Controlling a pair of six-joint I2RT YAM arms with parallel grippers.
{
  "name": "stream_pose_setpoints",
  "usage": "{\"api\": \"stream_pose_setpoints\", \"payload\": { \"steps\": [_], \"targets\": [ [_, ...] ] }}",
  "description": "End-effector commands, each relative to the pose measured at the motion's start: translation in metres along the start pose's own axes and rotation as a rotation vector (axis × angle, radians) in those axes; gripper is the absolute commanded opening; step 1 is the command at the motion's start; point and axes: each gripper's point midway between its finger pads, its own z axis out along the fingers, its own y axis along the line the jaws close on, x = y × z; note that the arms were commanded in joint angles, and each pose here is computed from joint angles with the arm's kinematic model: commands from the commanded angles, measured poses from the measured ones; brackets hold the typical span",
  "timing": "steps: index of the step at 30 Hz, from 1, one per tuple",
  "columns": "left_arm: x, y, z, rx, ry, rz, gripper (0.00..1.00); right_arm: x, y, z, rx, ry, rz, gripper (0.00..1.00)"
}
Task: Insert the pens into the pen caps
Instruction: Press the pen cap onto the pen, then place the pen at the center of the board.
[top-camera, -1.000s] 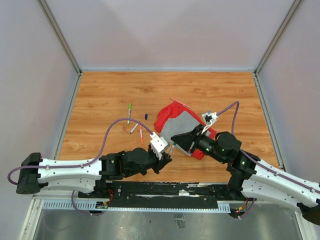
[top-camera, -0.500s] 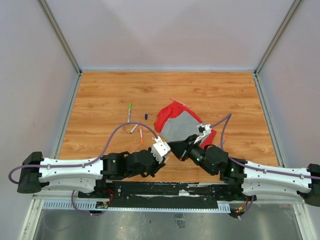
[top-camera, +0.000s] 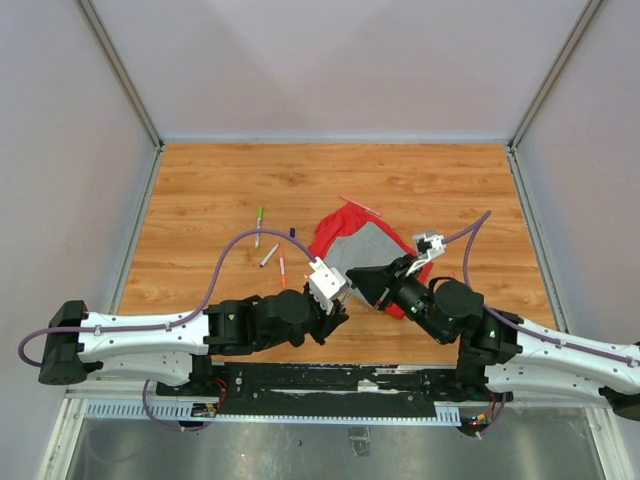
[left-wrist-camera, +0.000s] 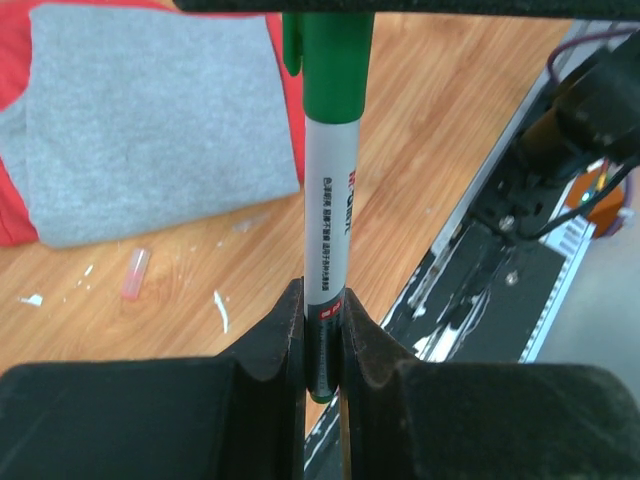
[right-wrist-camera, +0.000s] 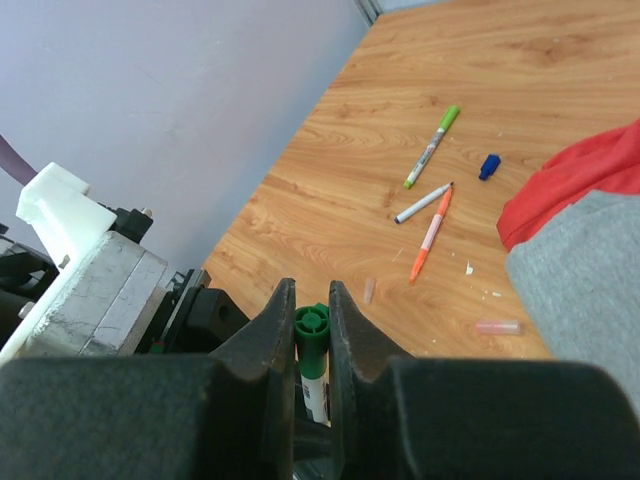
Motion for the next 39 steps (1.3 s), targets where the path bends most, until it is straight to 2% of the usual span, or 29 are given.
{"api": "stream_pose_setpoints", "payload": {
  "steps": [1, 7, 10, 16, 24, 33, 39],
  "targets": [
    [-0.101, -0.010, -0.010, 0.011, -0.332, -0.193, 0.00, 0.013, -0.015, -0.007, 0.018, 0.130, -0.164, 0.15],
    [-0.077, -0.004, -0.005, -0.014, -0.269, -0.194, 0.01, -0.033, 0.007, -0.014, -0.052, 0.037, -0.248, 0.41],
    [-0.066, 0.006, -0.003, -0.072, -0.235, -0.194, 0.00, -0.039, 0.000, -0.021, -0.036, 0.026, -0.277, 0.51],
    [-0.048, 0.031, 0.002, -0.149, -0.167, -0.221, 0.00, -0.036, -0.041, -0.037, 0.131, 0.062, -0.343, 0.59],
    [-0.035, 0.088, 0.003, -0.278, -0.115, -0.289, 0.00, -0.027, -0.086, -0.041, 0.311, 0.149, -0.371, 0.70],
    [-0.047, 0.143, -0.012, -0.418, -0.085, -0.302, 0.01, 0.014, -0.116, -0.022, 0.228, 0.351, -0.127, 0.77],
    [-0.045, 0.195, -0.007, -0.528, 0.000, -0.325, 0.00, 0.029, -0.129, -0.026, 0.248, 0.405, -0.104, 0.90]
  ]
}}
